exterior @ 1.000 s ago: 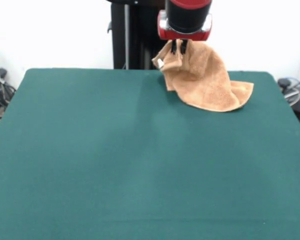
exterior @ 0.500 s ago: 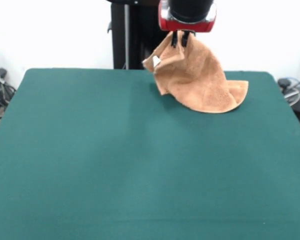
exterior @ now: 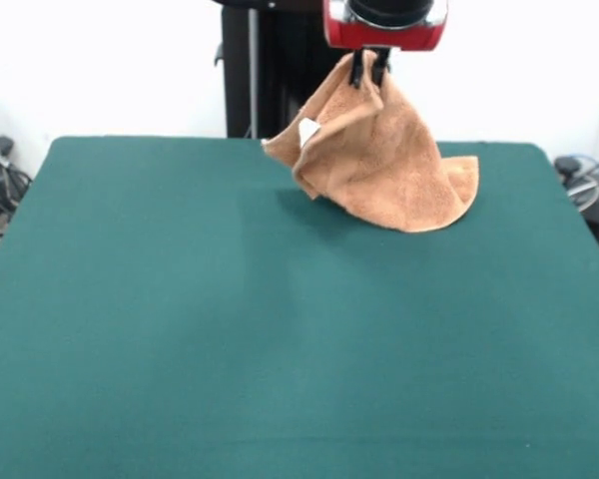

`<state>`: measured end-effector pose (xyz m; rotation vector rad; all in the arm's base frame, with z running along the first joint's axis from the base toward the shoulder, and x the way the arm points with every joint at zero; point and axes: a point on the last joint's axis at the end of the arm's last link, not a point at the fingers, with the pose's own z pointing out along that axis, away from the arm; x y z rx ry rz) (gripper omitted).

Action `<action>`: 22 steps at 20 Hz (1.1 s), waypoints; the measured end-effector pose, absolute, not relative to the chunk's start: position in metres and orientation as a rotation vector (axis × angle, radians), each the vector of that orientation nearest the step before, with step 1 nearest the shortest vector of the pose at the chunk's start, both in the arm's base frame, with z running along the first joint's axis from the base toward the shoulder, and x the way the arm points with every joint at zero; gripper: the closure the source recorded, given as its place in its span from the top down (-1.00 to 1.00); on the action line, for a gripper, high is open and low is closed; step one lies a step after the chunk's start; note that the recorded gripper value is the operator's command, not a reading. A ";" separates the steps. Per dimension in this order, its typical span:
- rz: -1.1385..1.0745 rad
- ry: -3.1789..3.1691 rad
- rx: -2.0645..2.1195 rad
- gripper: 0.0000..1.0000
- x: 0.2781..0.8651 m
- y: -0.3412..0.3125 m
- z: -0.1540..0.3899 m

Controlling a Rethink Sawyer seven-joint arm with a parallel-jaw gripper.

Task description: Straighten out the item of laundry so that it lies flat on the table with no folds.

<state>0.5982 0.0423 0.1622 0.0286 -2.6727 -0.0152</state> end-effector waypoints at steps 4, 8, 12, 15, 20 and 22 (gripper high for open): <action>-0.013 -2.688 0.032 -1.00 0.594 0.044 0.164; -0.007 -2.753 0.041 -1.00 0.587 0.047 0.157; -0.004 -2.811 0.048 -1.00 0.583 0.049 0.146; -0.004 -2.842 0.053 -1.00 0.579 0.051 0.139; -0.009 -2.835 0.055 -1.00 0.575 0.052 0.132; -0.012 -2.829 0.057 -1.00 0.574 0.053 0.130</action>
